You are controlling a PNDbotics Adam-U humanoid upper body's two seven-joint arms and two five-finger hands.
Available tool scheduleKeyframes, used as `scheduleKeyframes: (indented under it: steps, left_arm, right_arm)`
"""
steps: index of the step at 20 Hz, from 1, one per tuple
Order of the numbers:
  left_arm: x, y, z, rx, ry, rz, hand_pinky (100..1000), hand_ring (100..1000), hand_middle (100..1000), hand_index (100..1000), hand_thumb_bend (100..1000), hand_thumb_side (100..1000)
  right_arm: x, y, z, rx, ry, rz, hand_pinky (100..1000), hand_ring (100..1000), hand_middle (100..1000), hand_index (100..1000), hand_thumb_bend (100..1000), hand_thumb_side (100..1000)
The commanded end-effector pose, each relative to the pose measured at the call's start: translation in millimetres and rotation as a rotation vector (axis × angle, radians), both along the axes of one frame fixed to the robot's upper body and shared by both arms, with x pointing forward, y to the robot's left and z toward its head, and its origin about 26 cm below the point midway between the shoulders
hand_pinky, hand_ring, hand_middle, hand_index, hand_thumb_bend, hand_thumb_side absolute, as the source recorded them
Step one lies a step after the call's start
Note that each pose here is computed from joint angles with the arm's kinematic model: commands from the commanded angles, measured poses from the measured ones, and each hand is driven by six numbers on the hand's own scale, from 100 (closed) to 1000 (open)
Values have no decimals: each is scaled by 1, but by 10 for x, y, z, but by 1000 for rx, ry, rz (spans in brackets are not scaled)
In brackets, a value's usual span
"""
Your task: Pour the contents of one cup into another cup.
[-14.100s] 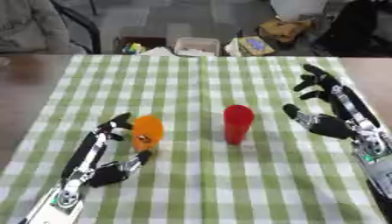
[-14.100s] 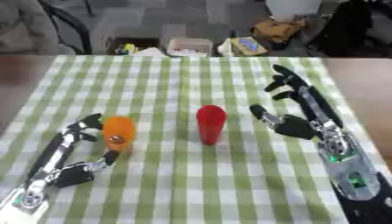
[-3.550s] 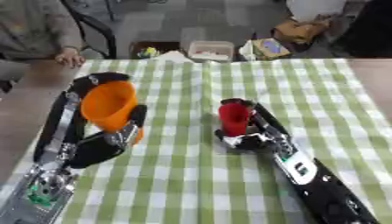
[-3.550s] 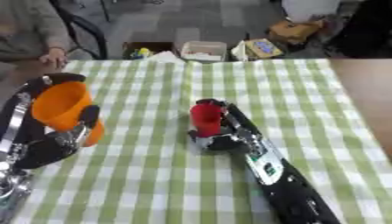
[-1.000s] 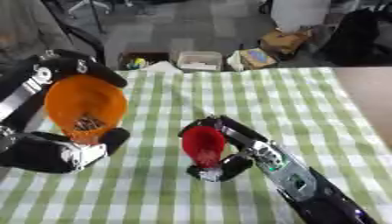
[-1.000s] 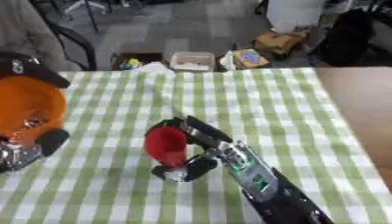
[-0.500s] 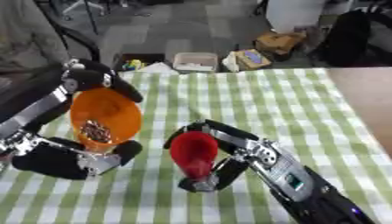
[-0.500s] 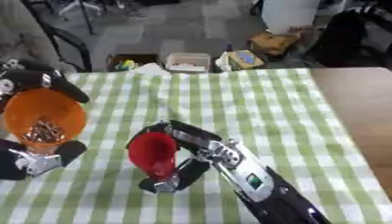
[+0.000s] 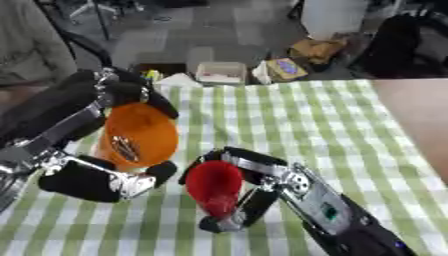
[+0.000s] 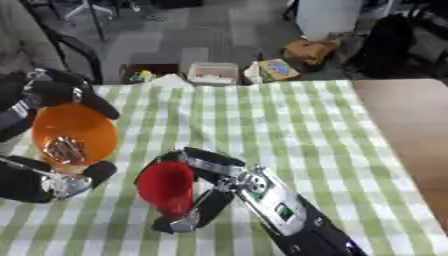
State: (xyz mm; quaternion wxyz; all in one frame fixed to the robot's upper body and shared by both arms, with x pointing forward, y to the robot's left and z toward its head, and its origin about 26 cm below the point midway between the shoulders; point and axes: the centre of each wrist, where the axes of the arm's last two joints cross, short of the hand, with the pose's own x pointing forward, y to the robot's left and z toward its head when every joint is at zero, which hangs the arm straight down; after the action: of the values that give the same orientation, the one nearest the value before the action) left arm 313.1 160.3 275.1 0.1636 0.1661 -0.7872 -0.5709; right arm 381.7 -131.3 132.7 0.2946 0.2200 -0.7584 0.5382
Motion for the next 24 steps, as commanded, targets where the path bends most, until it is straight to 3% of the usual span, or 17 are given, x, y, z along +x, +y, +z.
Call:
scheduleKeyframes:
  steps: [1,15,24]
  left_arm:
    - [61,-29,35,30,-52,17,208,382,144,572,171,100]
    - [232,-155,-85,220,-174,62,147,311,130,565,298,100]
    - [187,-184,-58,314,-302,80,113,275,140,561,402,100]
  right_arm:
    - [-8,40,78,12,-17,20,312,463,100,770,100,100]
    - [-8,53,63,18,-4,18,312,463,100,770,100,100]
    - [-6,49,58,17,-2,15,312,464,100,771,100,100]
